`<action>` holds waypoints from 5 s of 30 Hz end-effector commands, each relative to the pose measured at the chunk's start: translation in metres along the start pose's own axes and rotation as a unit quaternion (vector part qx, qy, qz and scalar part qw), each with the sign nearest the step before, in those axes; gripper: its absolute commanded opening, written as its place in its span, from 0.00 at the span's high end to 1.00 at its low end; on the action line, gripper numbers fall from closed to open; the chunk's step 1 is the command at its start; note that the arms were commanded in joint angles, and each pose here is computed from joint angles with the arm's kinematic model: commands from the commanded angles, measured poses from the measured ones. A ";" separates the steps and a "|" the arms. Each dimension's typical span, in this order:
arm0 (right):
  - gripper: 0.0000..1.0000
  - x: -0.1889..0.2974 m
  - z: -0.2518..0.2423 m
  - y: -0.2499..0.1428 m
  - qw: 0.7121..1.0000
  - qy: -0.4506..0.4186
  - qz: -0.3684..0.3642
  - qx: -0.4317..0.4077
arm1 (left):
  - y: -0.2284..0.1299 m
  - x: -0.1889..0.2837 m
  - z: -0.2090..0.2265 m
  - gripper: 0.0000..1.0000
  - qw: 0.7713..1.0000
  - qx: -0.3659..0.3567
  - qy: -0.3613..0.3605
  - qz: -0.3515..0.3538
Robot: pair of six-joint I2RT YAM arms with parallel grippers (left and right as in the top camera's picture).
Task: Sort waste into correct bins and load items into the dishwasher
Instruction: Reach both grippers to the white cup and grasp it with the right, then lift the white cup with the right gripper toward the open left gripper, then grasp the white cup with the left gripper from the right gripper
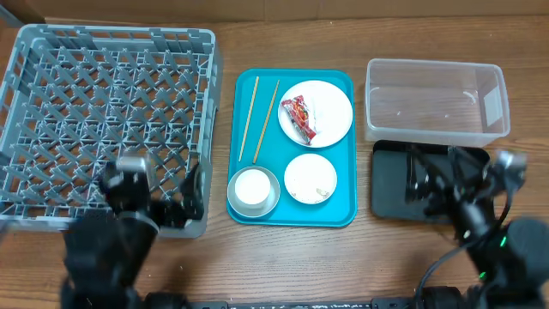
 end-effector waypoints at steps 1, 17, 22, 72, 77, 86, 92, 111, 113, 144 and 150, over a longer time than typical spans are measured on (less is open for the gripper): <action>0.00 -0.015 0.021 0.025 0.998 0.022 0.063 -0.020 | 0.025 -0.009 -0.019 0.00 0.997 0.020 -0.037 0.066; 0.00 -0.077 0.027 -0.008 0.947 0.055 0.290 -0.125 | -0.072 -0.068 -0.039 0.30 0.911 0.065 -0.027 0.407; 0.12 -0.079 0.016 -0.031 0.930 0.034 0.338 -0.144 | -0.125 -0.092 -0.046 0.37 0.885 0.017 0.027 0.464; 0.63 -0.151 0.109 -0.285 0.816 -0.005 0.577 0.018 | -0.082 -0.080 0.001 0.26 0.912 0.123 0.043 0.390; 0.66 -0.155 0.113 -0.275 0.827 0.002 0.562 0.021 | -0.083 -0.079 0.002 0.26 0.911 0.116 0.043 0.393; 0.66 -0.151 0.123 -0.263 0.832 0.030 0.553 0.047 | -0.082 -0.077 0.000 0.27 0.910 0.127 0.041 0.393; 0.65 -0.145 0.123 -0.296 0.813 0.028 0.579 0.062 | -0.051 -0.070 -0.009 0.27 0.924 0.162 -0.001 0.347; 0.96 -0.164 0.107 -0.247 0.850 -0.021 0.526 0.029 | -0.053 -0.049 0.007 0.24 0.922 0.143 0.025 0.359; 0.96 -0.164 0.108 -0.220 0.863 -0.004 0.505 0.018 | -0.050 -0.051 0.003 0.23 0.923 0.146 0.012 0.355; 0.96 -0.083 0.214 -0.026 0.753 0.590 0.290 0.031 | 0.057 0.007 -0.138 0.22 0.778 0.154 -0.567 0.223; 0.96 -0.078 0.227 -0.030 0.744 0.600 0.291 0.035 | 0.057 0.007 -0.138 0.20 0.777 0.152 -0.569 0.222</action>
Point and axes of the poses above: each gripper's point midway between its finger pads, its own x axis back along the fingers, its own z axis along the line the jaws close on, y = z × x, the point moved 1 cm from there along x, back along the fingers, and after that the axes turned 3 degrees about x, right-handed, at the moved point
